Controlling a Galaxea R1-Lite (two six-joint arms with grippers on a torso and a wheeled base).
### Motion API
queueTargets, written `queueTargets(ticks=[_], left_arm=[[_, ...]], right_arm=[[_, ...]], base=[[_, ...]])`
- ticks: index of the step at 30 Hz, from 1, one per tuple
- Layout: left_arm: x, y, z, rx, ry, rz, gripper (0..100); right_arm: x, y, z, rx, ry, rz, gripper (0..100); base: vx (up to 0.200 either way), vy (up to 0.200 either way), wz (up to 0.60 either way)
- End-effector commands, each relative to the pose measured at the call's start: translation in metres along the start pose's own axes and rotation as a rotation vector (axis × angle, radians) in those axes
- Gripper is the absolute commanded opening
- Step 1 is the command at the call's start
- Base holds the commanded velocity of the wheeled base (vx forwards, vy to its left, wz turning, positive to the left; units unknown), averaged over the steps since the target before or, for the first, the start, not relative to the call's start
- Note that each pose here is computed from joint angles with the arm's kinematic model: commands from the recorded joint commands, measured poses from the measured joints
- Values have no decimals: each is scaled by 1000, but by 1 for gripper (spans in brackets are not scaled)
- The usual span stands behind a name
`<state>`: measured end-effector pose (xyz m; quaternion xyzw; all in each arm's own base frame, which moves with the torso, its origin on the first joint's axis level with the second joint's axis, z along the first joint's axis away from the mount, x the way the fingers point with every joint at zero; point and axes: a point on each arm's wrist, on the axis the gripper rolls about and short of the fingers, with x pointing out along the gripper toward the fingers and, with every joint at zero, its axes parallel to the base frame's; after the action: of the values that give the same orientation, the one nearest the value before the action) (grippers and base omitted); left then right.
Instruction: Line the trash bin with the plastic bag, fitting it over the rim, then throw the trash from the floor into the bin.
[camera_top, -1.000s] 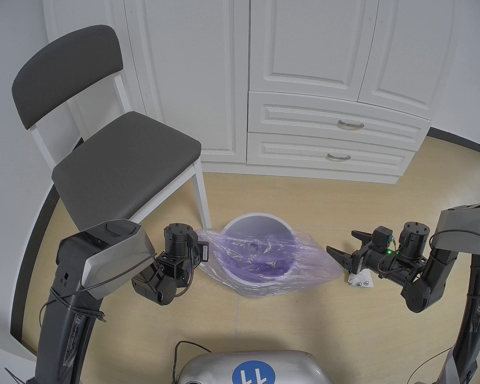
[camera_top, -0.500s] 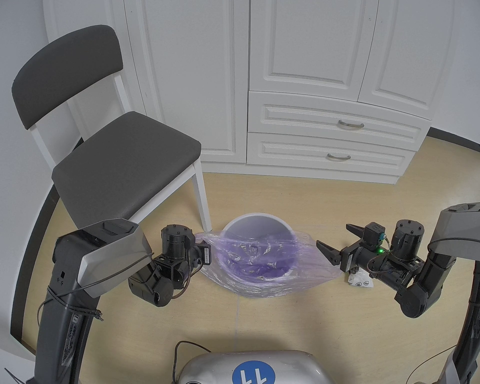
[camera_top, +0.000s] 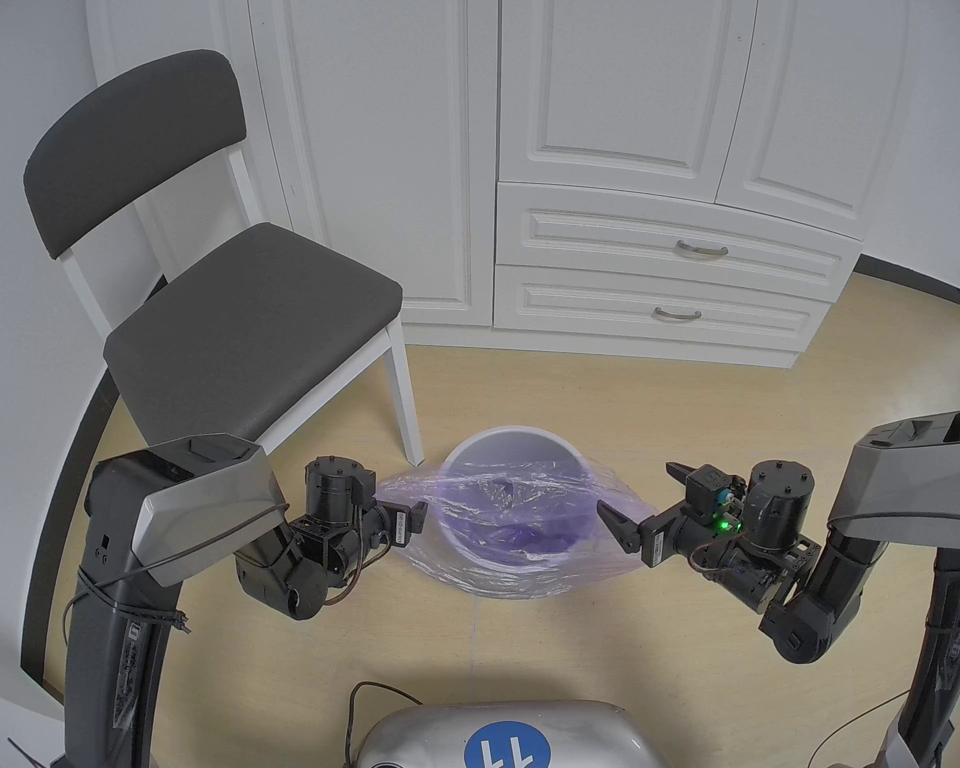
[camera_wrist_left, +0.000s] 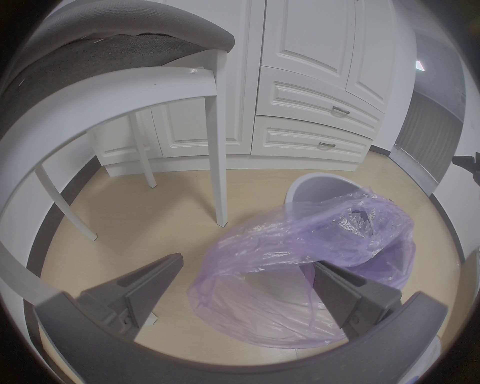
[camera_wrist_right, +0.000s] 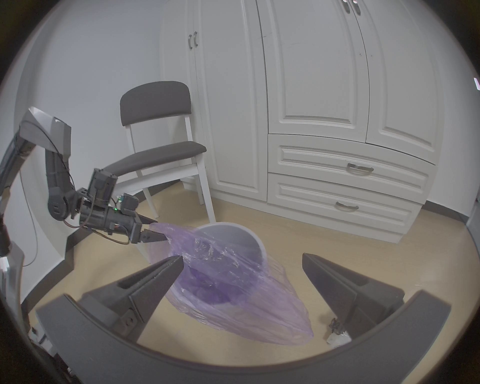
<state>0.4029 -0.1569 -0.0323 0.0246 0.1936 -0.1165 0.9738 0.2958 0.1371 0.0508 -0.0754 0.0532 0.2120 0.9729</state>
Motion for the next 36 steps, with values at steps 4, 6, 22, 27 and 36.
queueTargets(ticks=[4, 6, 22, 27, 36], left_arm=[[-7, 2, 6, 4, -7, 2, 100], [-13, 1, 7, 6, 2, -20, 100], [-35, 2, 14, 33, -8, -105, 100], [-37, 3, 13, 61, -2, -103, 100], [-36, 3, 12, 64, -6, -102, 100]], right_arm=[[19, 28, 3, -71, -53, 20, 100], [31, 29, 10, -156, -42, 17, 100], [97, 35, 37, -490, 241, 115, 100], [100, 36, 29, -630, 318, 168, 100], [114, 38, 1, -692, 392, 175, 100]], base=[[0, 0, 0], [0, 0, 0], [0, 0, 0], [0, 0, 0], [0, 0, 0]])
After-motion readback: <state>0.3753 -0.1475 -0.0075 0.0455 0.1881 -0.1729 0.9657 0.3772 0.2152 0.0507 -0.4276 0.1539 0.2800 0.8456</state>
